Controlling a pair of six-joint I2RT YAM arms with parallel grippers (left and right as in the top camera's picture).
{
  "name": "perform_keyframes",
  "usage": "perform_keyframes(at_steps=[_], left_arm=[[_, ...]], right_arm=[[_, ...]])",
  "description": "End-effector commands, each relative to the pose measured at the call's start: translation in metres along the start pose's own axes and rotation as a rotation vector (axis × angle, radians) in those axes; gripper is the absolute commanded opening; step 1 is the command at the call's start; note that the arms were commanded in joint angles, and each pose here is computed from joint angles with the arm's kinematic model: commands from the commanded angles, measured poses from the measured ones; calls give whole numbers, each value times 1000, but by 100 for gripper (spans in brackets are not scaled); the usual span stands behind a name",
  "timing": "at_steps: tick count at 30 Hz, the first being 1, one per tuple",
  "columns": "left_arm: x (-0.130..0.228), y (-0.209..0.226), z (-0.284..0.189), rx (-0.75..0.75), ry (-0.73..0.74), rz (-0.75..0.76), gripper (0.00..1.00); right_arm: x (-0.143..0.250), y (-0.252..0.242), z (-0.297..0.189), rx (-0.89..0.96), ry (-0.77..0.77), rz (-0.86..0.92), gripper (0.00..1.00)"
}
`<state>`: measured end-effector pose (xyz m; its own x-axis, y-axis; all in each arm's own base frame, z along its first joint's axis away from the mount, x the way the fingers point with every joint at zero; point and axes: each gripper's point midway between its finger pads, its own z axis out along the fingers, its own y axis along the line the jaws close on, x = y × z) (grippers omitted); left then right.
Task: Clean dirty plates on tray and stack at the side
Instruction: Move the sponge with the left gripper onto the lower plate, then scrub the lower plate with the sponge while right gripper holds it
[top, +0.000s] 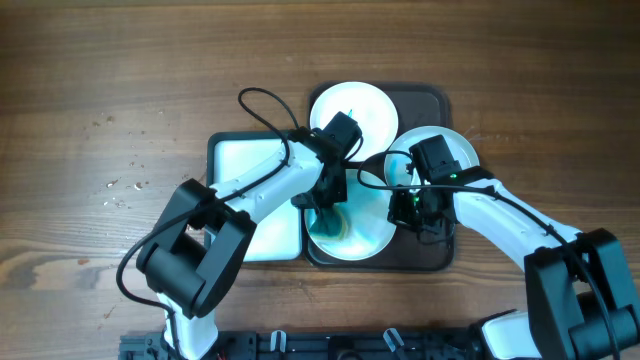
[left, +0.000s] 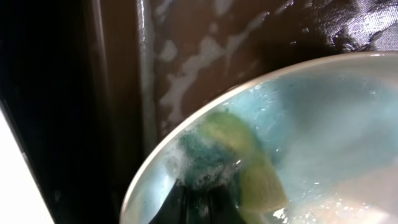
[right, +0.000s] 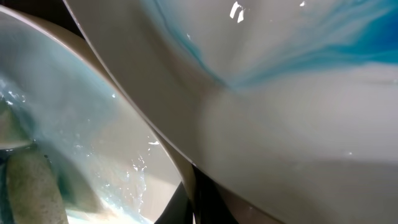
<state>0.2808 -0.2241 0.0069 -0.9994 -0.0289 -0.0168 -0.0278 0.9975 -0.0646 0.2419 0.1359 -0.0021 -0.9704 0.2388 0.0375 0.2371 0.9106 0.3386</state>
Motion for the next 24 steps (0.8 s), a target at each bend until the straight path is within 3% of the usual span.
perform_keyframes(at_steps=[1,5,9,14,24], left_arm=[[5,6,33,12,42,83,4],[32,-83,19,437,145,185,4],[61,-122,12,566,195,282,4],[64,-102,20,471,222,247,4],[17,54,30,-133,112,41,4]], right_arm=[[2,-20,10,90,6,52,4],[3,-21,10,90,6,52,4],[2,-20,10,89,5,52,4],[3,-20,10,86,7,53,4],[4,-17,10,69,16,53,4]])
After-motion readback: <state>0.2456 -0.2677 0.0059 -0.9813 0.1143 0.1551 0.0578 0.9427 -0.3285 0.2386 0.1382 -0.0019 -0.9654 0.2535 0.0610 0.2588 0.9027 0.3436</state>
